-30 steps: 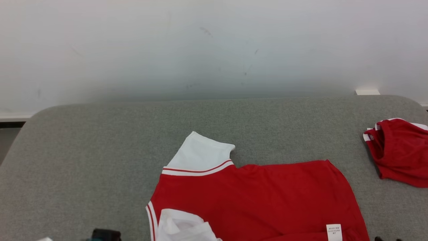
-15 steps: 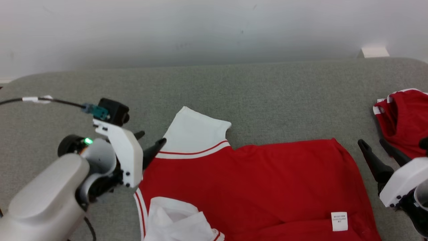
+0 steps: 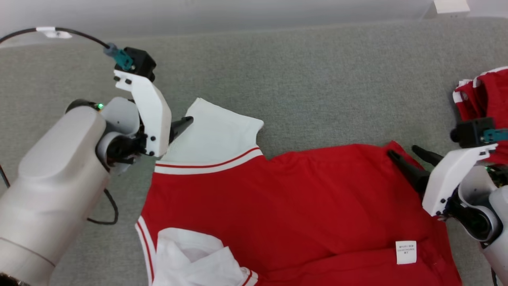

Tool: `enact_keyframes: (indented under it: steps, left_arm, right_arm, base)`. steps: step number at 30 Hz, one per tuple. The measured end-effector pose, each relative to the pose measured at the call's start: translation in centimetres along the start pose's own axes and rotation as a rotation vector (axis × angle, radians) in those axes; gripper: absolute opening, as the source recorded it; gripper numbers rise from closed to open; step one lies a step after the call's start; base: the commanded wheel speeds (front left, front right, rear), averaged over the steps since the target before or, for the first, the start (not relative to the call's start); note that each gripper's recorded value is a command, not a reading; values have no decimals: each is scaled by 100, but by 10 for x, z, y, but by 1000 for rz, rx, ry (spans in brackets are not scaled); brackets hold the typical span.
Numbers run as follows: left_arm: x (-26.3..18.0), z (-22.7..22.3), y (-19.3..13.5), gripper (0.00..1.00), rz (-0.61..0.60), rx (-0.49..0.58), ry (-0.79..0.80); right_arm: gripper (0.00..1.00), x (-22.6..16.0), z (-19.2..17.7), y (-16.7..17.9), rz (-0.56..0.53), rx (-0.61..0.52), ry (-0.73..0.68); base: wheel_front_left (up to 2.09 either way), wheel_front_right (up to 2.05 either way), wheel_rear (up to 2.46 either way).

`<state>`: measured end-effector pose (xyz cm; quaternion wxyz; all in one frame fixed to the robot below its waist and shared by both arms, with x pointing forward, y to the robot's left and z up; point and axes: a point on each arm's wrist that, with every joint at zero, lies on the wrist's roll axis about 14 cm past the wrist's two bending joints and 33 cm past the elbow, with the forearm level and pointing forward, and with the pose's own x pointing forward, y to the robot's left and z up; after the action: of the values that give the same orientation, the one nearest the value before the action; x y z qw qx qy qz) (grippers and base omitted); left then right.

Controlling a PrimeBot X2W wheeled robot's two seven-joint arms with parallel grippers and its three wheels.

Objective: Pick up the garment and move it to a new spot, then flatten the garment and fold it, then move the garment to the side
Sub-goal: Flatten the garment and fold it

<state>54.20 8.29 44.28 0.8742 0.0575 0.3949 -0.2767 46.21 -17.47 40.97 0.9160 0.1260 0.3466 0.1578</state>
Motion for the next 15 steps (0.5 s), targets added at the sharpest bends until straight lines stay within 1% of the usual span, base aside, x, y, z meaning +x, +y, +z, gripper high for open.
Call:
enact_keyframes:
  steps: [4, 9, 11, 13, 14, 15]
  left_arm:
    - [18, 2, 1, 100, -15, 3, 37]
    - [36, 3, -1, 100, -26, 6, 64]
    - [42, 2, -1, 100, -25, 17, 79]
    - [48, -2, -7, 100, -46, 12, 97]
    - [50, -5, -10, 100, -58, 11, 111]
    - [51, -8, -12, 71, -65, 14, 126]
  right_arm:
    - [100, 7, -9, 4, 23, -15, 45]
    - [100, 9, -14, 2, 29, -22, 63]
    - [87, 10, -16, 3, 36, -25, 70]
    - [64, 11, -17, 3, 43, -23, 75]
    - [50, 12, -18, 3, 44, -20, 75]
    - [44, 13, -19, 3, 46, -19, 77]
  base:
    - [0, 0, 0]
    - [0, 0, 0]
    - [0, 0, 0]
    - [0, 0, 0]
    - [0, 0, 0]
    - [0, 0, 0]
